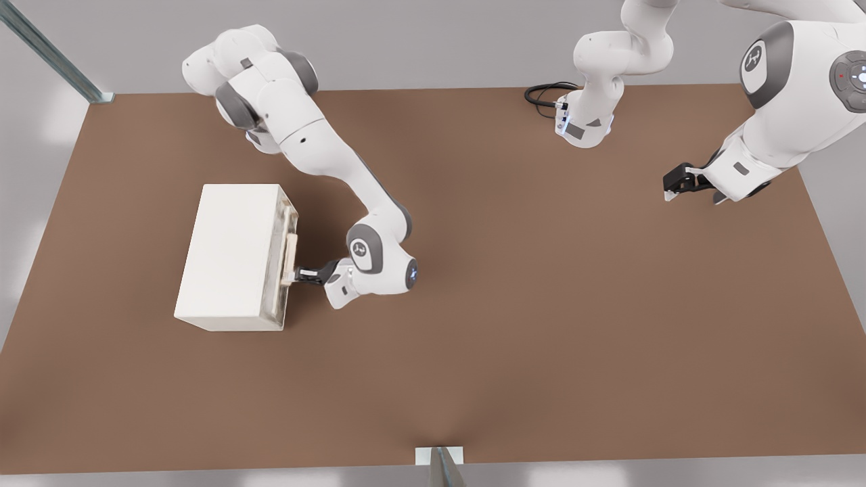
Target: Keep left arm still and open the oven door with right arm
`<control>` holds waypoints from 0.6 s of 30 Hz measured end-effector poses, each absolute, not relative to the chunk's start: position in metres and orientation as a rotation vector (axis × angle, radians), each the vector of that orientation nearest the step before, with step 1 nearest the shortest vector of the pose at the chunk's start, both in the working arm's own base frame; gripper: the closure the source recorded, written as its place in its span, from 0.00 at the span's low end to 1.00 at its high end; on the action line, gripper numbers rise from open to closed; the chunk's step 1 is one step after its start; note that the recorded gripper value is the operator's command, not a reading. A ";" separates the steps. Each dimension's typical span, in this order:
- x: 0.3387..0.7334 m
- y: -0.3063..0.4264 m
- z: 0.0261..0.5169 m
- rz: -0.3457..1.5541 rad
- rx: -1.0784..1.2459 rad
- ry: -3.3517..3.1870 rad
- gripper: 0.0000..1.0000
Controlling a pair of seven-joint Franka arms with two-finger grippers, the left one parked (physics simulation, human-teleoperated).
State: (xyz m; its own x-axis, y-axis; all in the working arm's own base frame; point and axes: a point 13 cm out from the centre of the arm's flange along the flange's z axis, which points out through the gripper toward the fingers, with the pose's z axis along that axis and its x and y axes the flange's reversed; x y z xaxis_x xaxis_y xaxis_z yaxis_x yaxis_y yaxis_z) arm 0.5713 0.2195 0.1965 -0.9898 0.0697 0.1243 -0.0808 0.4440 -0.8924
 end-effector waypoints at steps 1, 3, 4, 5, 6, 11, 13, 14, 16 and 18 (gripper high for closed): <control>0.569 0.246 0.189 1.545 0.016 -2.590 0.79; 0.557 0.302 0.169 1.412 0.024 -2.683 0.35; 0.551 0.321 0.169 1.285 -0.002 -2.727 0.00; 0.554 0.325 0.181 1.121 -0.065 -2.759 0.00; 0.568 0.311 0.202 0.953 -0.151 -2.776 0.00; 0.619 0.130 0.388 0.264 -0.559 -2.858 0.00; 0.594 0.067 0.439 0.125 -0.631 -2.875 0.00; 0.585 0.056 0.449 0.090 -0.624 -2.888 0.00; 0.571 0.052 0.454 0.054 -0.574 -2.914 0.00; 0.570 0.051 0.456 0.029 -0.521 -2.944 0.00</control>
